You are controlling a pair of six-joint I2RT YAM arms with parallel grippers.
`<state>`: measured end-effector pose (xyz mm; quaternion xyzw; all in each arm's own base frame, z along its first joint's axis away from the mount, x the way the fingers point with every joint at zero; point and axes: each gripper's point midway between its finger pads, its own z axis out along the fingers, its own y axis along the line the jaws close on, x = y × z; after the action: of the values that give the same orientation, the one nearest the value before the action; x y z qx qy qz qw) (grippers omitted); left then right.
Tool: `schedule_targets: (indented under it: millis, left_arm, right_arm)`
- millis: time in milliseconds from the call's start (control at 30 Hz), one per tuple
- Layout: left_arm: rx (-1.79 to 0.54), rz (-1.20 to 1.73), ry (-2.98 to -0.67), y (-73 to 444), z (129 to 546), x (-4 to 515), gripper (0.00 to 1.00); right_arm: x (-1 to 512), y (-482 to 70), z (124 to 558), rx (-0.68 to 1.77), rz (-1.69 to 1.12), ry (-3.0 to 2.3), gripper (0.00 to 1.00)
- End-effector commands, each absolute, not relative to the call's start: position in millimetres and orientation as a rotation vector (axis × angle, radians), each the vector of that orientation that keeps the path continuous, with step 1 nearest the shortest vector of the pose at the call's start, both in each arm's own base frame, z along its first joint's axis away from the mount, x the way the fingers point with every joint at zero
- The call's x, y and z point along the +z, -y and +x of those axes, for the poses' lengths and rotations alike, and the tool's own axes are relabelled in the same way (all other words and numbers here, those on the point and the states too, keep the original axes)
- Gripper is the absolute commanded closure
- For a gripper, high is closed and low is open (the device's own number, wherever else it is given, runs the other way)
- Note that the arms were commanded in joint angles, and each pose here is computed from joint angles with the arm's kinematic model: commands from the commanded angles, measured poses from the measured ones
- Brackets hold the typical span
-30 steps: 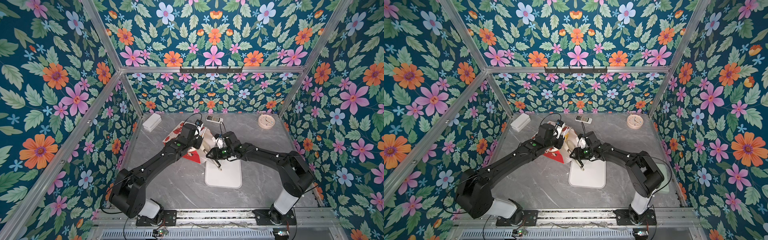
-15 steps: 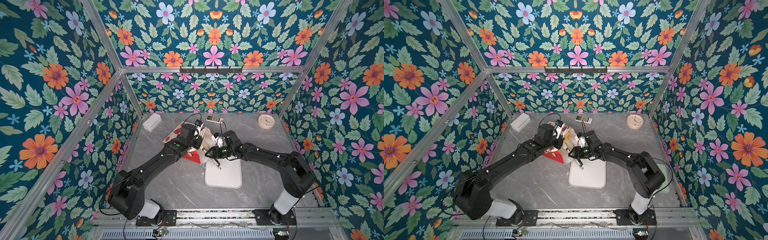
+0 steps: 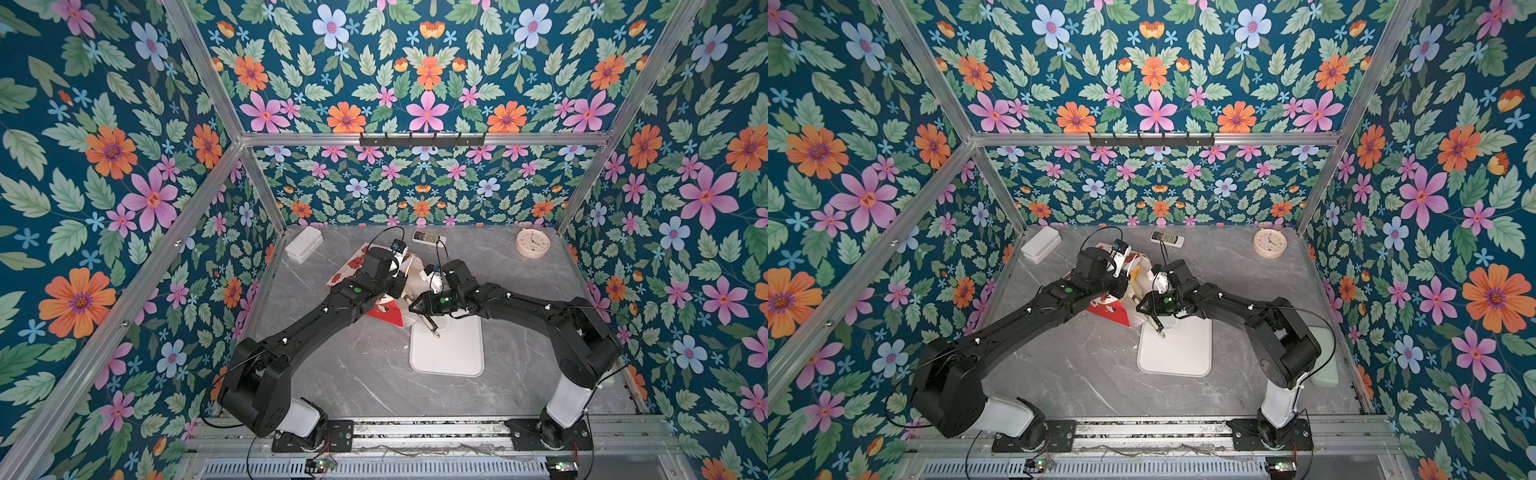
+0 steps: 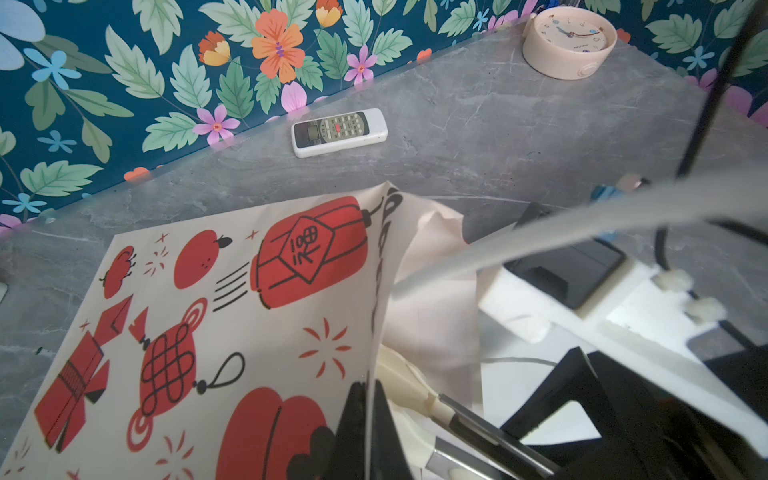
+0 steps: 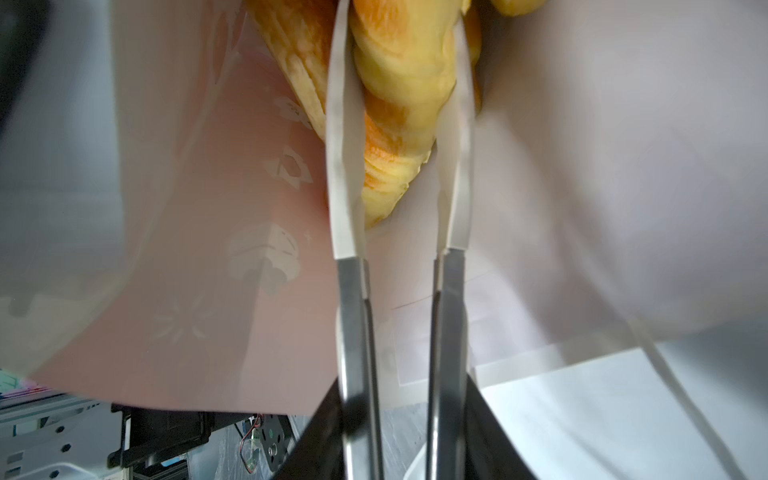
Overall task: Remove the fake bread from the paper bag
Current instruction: 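Insert the tongs into the bag and pinch the yellow bread, then pull the striped bread out of the bag with the right gripper's tongs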
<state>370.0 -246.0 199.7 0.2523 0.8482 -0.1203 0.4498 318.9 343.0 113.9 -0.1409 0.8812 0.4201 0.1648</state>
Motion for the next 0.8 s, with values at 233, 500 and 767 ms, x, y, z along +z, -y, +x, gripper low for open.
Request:
schedule_targets:
  millis: [233,500,767]
  left_arm:
    - [-0.208,0.512,-2.072,237,390,208,1.00]
    - [-0.189,0.470,-2.079,238,401,205,1.00]
    - [-0.175,0.437,-2.072,235,406,207,1.00]
  right_arm:
    - [131,-322,293,1.235,-0.327,-2.464,0.71]
    - [158,-294,269,1.175,-0.325,-2.394,0.72]
    - [178,-262,243,1.048,-0.378,-2.403,0.71]
